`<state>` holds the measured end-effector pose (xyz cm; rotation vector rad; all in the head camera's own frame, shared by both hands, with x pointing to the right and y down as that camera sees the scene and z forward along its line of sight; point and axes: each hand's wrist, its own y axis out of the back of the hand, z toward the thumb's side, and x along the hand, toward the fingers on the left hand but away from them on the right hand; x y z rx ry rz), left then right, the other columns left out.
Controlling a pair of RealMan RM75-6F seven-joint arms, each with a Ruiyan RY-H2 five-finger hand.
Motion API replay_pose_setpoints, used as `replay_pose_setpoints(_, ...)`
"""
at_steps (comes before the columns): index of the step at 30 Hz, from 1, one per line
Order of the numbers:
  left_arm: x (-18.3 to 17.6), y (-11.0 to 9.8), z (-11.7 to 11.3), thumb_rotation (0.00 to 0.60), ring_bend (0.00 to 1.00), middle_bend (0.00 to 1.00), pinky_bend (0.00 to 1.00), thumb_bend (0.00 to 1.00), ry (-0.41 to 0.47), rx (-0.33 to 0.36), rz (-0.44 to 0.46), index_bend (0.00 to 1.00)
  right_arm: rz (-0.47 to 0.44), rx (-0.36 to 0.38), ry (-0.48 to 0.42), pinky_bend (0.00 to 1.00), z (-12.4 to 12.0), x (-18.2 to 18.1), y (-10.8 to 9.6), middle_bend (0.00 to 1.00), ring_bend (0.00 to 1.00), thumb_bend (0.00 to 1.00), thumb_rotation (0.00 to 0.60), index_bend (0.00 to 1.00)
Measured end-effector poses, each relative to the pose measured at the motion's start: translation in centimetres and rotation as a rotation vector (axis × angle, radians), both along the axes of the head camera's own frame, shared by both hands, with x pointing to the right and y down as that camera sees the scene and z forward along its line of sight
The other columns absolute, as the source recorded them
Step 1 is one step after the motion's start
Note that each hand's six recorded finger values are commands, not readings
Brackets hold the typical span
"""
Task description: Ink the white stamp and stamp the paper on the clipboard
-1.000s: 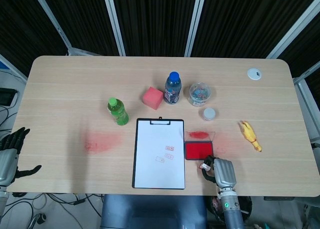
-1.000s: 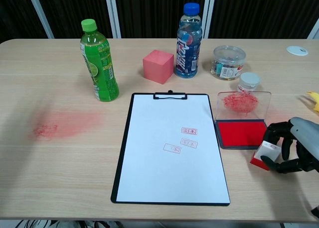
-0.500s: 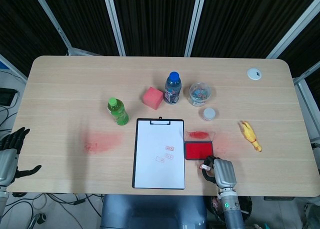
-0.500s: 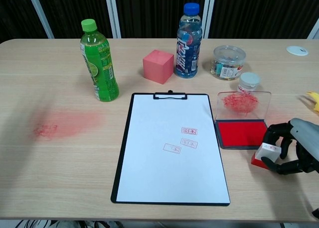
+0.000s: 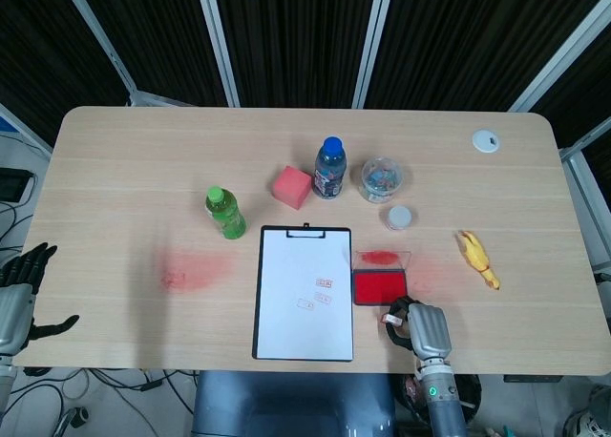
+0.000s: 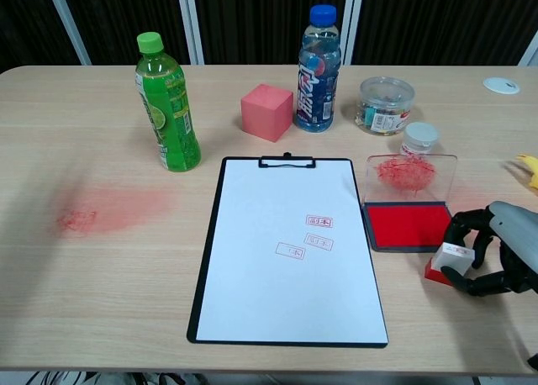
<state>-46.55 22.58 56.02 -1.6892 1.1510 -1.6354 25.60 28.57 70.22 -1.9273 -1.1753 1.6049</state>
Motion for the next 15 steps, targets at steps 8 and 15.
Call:
replay_pose_setpoints(8, -0.01, -0.02, -0.02, 0.600, 0.00, 0.00, 0.00, 0.01, 0.001, 0.000, -0.002, 0.00, 0.000, -0.011, 0.005, 0.73, 0.05, 0.08, 0.03, 0.43, 0.51, 0.40, 0.600, 0.44)
replay_pose_setpoints(15, 0.00, -0.02, -0.03, 0.600, 0.00, 0.00, 0.00, 0.01, 0.001, 0.001, -0.001, 0.00, 0.000, -0.015, 0.006, 0.73, 0.04, 0.11, 0.07, 0.43, 0.51, 0.40, 0.600, 0.41)
